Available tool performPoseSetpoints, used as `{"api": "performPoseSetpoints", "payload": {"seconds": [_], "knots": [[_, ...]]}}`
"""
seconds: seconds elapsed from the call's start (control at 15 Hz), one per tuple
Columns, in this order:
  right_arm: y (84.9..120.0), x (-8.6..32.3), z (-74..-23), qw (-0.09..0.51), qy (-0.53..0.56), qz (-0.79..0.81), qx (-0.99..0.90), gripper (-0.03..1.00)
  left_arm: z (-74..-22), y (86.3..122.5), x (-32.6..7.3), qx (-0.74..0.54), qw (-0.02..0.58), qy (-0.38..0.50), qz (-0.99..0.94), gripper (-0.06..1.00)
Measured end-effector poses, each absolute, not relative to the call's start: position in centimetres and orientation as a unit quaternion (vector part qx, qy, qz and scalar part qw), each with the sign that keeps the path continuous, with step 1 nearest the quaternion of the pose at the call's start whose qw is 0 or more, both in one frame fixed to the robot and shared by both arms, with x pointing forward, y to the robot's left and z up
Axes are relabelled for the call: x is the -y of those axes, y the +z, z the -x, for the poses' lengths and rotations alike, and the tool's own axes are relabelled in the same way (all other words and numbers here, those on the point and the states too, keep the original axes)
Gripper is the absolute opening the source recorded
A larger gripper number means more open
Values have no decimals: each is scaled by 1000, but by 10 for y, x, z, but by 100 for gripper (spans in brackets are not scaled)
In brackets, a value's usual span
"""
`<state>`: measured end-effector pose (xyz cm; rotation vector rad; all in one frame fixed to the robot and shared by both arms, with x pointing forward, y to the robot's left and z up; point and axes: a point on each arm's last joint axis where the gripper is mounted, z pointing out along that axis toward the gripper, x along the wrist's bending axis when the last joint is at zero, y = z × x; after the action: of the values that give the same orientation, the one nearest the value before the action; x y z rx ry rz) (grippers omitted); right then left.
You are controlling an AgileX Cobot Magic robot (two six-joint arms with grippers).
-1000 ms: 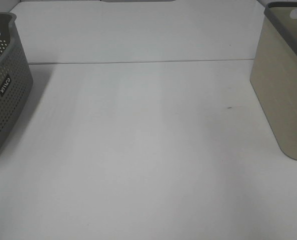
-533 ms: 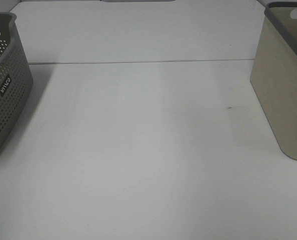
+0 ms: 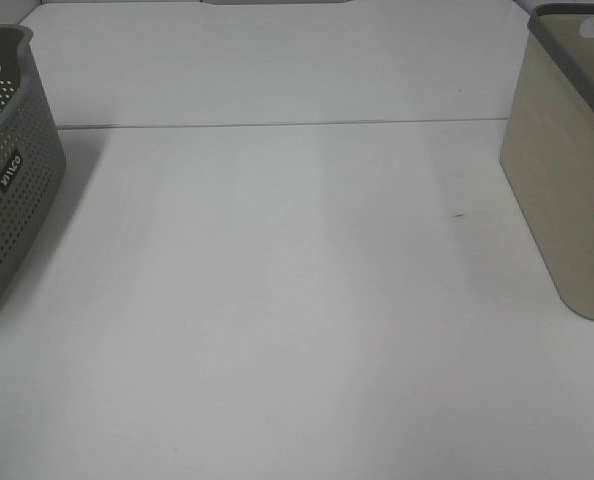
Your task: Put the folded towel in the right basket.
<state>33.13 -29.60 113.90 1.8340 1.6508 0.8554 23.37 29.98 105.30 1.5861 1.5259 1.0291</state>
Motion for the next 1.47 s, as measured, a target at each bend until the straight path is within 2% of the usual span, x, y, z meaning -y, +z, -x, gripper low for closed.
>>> {"api": "performPoseSetpoints", "payload": {"seconds": [0.27, 0.33, 0.53, 1.47], "knots": [[1109, 297, -268, 323, 357, -641, -598, 97, -234, 1053, -300, -589, 349, 397, -612, 99], [1084, 298, -252, 347, 354, -621, -608, 97, -234, 1053, -300, -589, 346, 399, -612, 99], [1058, 297, -239, 357, 368, -612, -602, 97, -234, 1053, -301, -589, 342, 403, -612, 99], [1054, 297, -233, 367, 380, -606, -595, 97, -234, 1053, -301, -597, 347, 398, -604, 99]]}}
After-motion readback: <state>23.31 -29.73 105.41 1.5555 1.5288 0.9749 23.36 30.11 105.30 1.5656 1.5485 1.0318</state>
